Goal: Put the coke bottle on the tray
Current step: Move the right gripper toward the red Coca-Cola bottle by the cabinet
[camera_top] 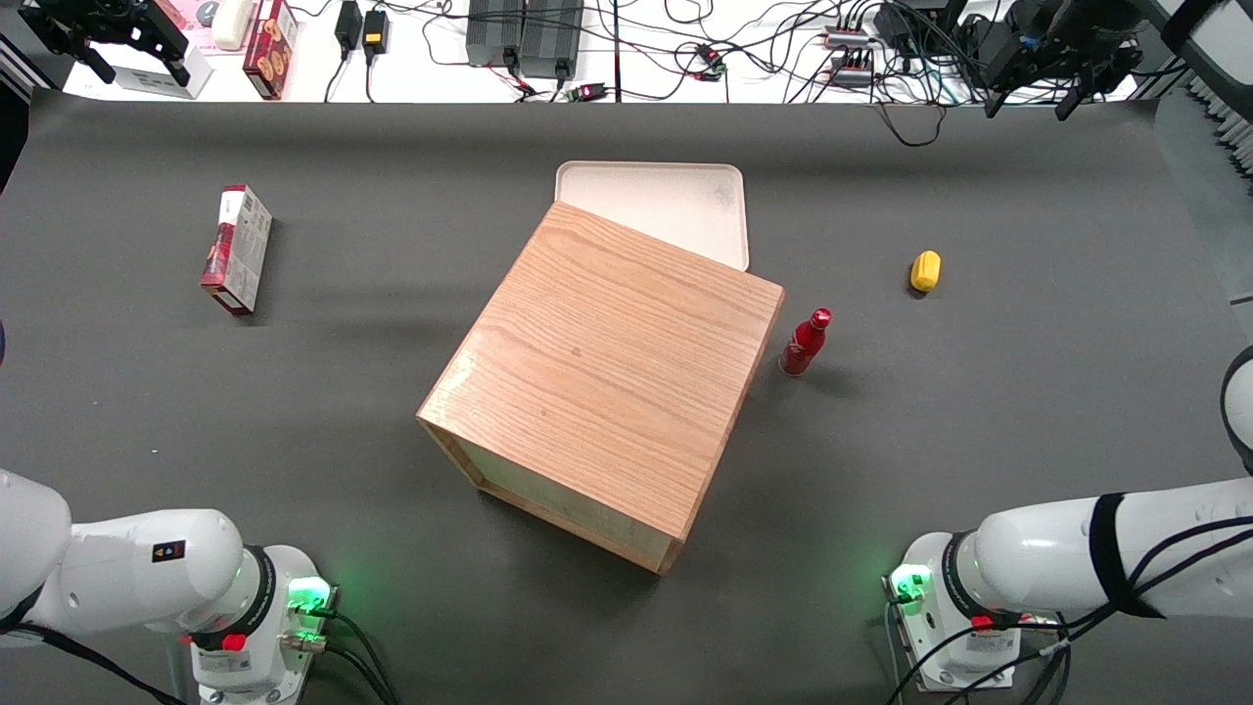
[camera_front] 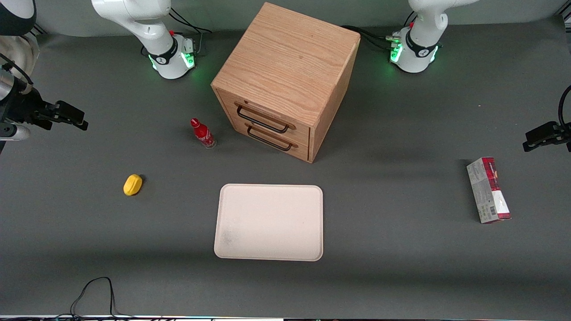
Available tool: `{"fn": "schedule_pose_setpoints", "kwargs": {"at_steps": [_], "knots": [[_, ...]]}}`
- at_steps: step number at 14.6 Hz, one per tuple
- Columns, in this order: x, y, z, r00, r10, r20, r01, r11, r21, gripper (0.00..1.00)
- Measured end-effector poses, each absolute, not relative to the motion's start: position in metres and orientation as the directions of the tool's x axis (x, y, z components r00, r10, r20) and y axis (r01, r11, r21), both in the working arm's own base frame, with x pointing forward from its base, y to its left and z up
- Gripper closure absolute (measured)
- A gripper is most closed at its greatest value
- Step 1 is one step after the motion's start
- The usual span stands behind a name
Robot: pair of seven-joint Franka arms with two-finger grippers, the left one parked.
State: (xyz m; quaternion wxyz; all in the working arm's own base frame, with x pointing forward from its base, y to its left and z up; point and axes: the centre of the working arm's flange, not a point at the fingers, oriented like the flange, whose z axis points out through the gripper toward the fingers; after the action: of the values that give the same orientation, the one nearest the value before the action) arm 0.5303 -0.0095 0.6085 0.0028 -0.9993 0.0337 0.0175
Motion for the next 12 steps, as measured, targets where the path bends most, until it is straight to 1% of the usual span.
{"fn": "schedule_pose_setpoints", "kwargs": {"at_steps": [7, 9, 12], "knots": [[0.528, -0.002, 0.606, 0.997, -0.06, -0.054, -0.06, -0.998, -0.007, 0.0], [0.528, 0.016, 0.598, 0.997, -0.039, -0.072, -0.04, -0.999, -0.006, 0.0], [0.525, 0.063, 0.58, 0.995, -0.025, -0.099, -0.028, -0.999, -0.021, 0.0]]}}
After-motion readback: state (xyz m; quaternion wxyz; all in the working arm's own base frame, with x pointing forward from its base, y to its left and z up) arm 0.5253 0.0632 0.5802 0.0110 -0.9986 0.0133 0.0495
